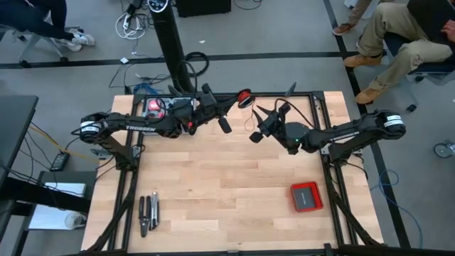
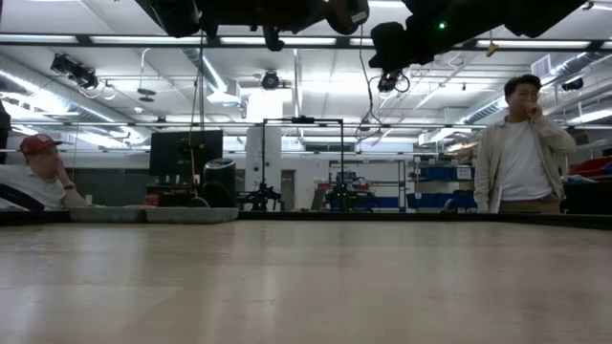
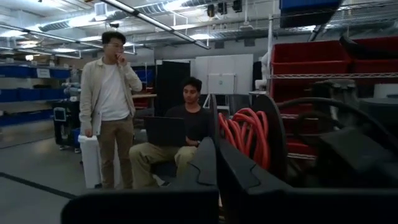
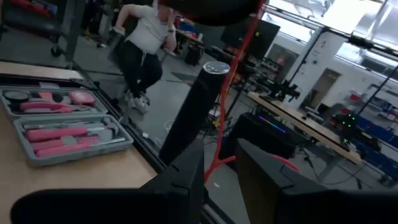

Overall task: Coil cords
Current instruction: Coil the red wire onto the spool

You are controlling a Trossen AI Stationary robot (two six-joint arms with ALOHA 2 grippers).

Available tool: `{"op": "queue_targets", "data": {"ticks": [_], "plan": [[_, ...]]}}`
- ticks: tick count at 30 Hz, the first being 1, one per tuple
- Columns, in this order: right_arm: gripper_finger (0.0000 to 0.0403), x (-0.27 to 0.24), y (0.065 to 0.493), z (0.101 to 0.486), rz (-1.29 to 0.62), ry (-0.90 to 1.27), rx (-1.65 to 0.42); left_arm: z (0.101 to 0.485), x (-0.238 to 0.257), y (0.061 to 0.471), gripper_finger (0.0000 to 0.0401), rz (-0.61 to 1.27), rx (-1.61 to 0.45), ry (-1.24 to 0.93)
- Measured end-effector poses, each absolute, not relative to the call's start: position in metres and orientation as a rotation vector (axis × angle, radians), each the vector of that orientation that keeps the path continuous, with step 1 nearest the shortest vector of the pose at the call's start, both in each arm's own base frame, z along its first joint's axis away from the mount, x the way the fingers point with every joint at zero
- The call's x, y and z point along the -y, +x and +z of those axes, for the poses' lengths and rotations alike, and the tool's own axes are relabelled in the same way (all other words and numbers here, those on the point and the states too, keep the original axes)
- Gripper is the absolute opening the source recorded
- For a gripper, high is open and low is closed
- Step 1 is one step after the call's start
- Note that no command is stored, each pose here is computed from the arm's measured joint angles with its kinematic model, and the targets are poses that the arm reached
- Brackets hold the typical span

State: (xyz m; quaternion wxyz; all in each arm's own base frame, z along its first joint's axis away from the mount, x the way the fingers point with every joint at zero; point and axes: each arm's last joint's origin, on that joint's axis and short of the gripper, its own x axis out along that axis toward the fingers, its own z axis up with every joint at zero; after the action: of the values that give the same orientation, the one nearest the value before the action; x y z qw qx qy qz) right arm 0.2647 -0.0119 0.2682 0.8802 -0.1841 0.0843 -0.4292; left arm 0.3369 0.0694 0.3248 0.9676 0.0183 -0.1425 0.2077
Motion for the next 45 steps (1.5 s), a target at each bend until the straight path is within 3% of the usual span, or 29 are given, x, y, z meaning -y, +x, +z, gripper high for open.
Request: {"op": "queue_targets", "data": {"ticks": [16,30,45], "plan": [[0.0089,0.016,0.294,0.268,-0.985,-0.401,-0.216,0.327,-0.087,0.333,0.0000,0.352,0.313,0.067],[0.0089,-0.006,0.290,0.276,-1.065,-0.834,-0.532,0.327,-0.091,0.332,0.0000,0.315,0.309,0.073],[0.0089,0.006,0.293,0.274,-1.013,-0.681,-0.398,0.327,-0.090,0.332,0.0000,0.271,0.323,-0.052]]}}
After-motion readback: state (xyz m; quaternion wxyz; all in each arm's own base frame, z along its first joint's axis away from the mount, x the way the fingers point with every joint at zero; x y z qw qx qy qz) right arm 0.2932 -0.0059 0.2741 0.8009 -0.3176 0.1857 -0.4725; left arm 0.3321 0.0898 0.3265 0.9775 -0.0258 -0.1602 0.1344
